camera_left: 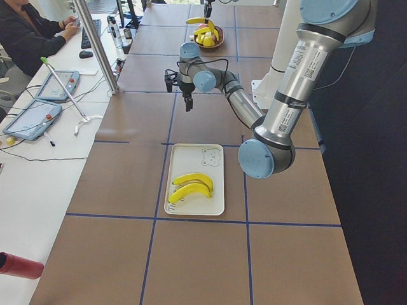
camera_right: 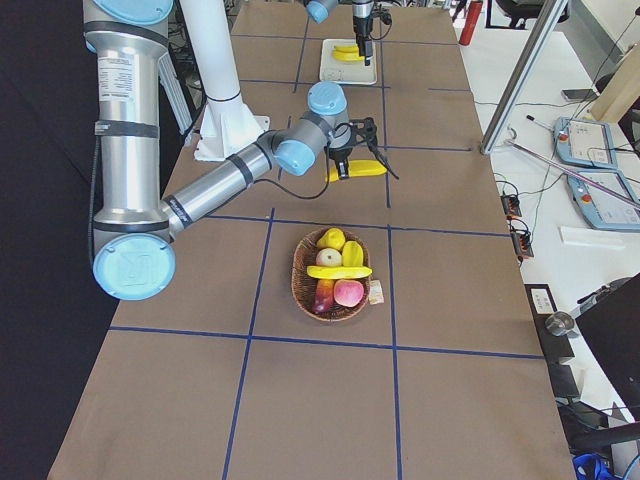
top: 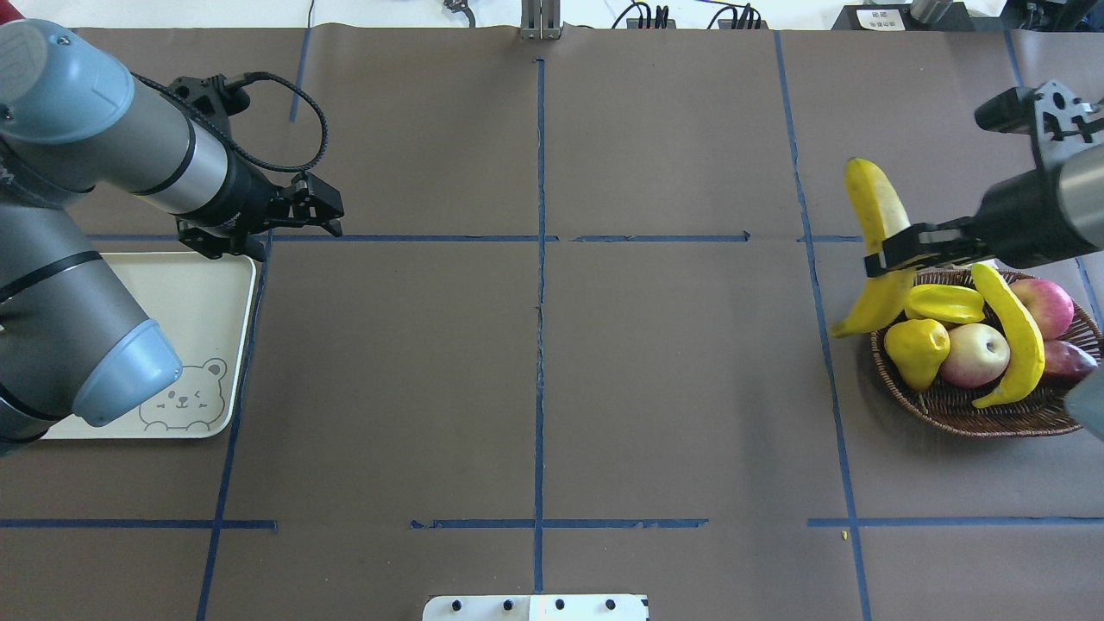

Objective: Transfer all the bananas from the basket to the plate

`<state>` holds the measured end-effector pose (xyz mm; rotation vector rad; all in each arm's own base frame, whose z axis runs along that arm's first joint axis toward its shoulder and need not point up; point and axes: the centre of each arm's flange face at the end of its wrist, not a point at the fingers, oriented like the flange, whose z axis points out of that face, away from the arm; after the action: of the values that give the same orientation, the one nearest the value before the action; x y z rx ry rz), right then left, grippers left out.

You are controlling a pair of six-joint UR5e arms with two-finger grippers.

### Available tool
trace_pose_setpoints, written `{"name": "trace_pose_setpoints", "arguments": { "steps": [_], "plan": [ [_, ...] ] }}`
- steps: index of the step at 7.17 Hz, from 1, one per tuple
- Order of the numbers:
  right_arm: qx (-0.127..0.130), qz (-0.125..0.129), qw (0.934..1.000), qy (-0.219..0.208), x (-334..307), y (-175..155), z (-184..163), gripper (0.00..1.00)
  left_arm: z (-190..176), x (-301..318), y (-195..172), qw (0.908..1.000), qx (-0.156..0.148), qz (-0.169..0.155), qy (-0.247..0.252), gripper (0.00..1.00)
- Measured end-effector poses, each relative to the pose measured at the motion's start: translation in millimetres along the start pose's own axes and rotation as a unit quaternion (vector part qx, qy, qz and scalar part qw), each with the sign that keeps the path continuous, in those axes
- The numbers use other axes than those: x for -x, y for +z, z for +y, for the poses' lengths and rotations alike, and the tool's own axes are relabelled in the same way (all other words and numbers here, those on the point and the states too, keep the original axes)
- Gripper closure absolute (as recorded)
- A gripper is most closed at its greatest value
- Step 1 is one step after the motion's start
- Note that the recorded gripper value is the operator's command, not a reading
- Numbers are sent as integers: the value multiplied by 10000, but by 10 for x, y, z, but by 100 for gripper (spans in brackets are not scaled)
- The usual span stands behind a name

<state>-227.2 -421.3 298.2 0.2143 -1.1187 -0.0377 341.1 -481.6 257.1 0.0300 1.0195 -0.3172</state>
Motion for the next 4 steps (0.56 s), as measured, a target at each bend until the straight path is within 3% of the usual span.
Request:
{"name": "trace_pose_setpoints", "arguments": {
  "steps": [2,4],
  "plan": [
    [-151,-391,9988,235,1311,678,116,99,98,-329,-26,9924,-42,1217,-173,1],
    [-266,-635,9973,235,2144,1104,384,99,300,-645,-24,9768,188,2109,-310,1]
  ]
}}
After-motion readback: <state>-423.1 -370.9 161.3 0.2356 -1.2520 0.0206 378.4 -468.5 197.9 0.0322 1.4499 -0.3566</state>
